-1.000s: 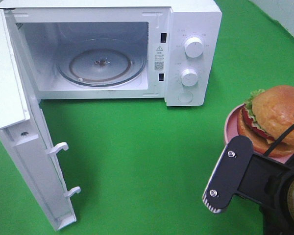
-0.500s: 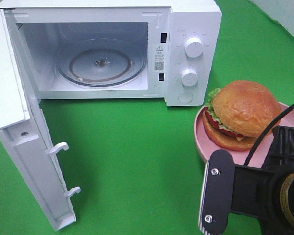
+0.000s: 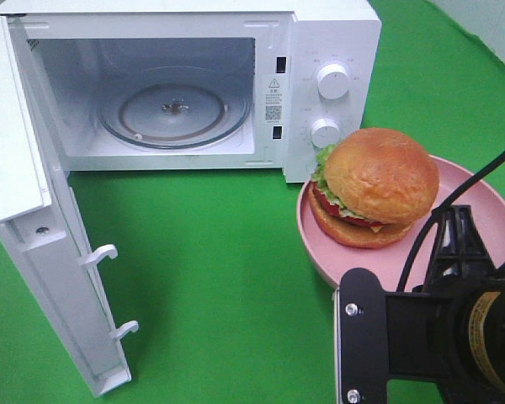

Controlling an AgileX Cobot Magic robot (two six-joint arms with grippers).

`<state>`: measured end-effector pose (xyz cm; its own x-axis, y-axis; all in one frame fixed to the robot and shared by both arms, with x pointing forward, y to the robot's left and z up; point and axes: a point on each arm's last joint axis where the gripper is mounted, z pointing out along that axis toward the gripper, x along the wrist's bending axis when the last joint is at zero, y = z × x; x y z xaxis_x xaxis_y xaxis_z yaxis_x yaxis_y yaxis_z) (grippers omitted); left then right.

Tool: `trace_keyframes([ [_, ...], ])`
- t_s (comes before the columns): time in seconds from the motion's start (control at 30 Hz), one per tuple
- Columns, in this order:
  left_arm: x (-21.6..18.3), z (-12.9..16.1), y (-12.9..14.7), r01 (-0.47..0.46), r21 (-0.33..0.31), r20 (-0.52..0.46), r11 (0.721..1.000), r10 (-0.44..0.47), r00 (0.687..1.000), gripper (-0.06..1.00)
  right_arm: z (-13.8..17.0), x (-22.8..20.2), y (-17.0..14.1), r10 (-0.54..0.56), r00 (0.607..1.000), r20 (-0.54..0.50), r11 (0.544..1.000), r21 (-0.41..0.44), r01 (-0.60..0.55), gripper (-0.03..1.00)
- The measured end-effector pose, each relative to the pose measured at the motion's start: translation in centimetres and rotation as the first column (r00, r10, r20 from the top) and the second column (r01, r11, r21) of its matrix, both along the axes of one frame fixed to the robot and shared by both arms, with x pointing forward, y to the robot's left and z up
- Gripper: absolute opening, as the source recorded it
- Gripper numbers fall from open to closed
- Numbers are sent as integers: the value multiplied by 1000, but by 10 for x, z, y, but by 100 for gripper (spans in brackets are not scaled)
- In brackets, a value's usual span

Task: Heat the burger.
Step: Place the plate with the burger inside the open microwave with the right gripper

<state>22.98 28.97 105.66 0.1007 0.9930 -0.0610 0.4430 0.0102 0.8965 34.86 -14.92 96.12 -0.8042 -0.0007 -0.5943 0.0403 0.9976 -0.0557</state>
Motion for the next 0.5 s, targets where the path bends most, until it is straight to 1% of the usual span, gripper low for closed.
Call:
trace_keyframes([
  [0.03, 0, 0, 0, 0, 0, 0, 1000, 0, 1000, 97, 0, 0, 2, 44, 999, -1, 999, -10, -44, 4],
  [0.07, 0, 0, 0, 0, 0, 0, 1000, 0, 1000, 97, 0, 0, 2, 44, 999, -1, 999, -10, -44, 4],
  [0.1, 0, 0, 0, 0, 0, 0, 1000, 0, 1000, 97, 0, 0, 3, 88, 996, -4, 996, -20, -88, 4],
  [0.13, 0, 0, 0, 0, 0, 0, 1000, 0, 1000, 97, 0, 0, 3, 88, 996, -4, 996, -20, -88, 4],
  [0.2, 0, 0, 0, 0, 0, 0, 1000, 0, 1000, 97, 0, 0, 5, 151, 988, -11, 988, -40, -151, 4],
  [0.23, 0, 0, 0, 0, 0, 0, 1000, 0, 1000, 97, 0, 0, 5, 151, 988, -11, 988, -40, -151, 4],
  [0.27, 0, 0, 0, 0, 0, 0, 1000, 0, 1000, 97, 0, 0, 6, 184, 983, -15, 981, -53, -185, 4],
  [0.37, 0, 0, 0, 0, 0, 0, 1000, 0, 1000, 97, -1, 0, 7, 209, 978, -19, 976, -58, -210, 4],
  [0.5, 0, 0, 0, 0, 0, 0, 1000, 0, 1000, 97, -1, -1, 10, 241, 970, -20, 970, -38, -242, 4],
])
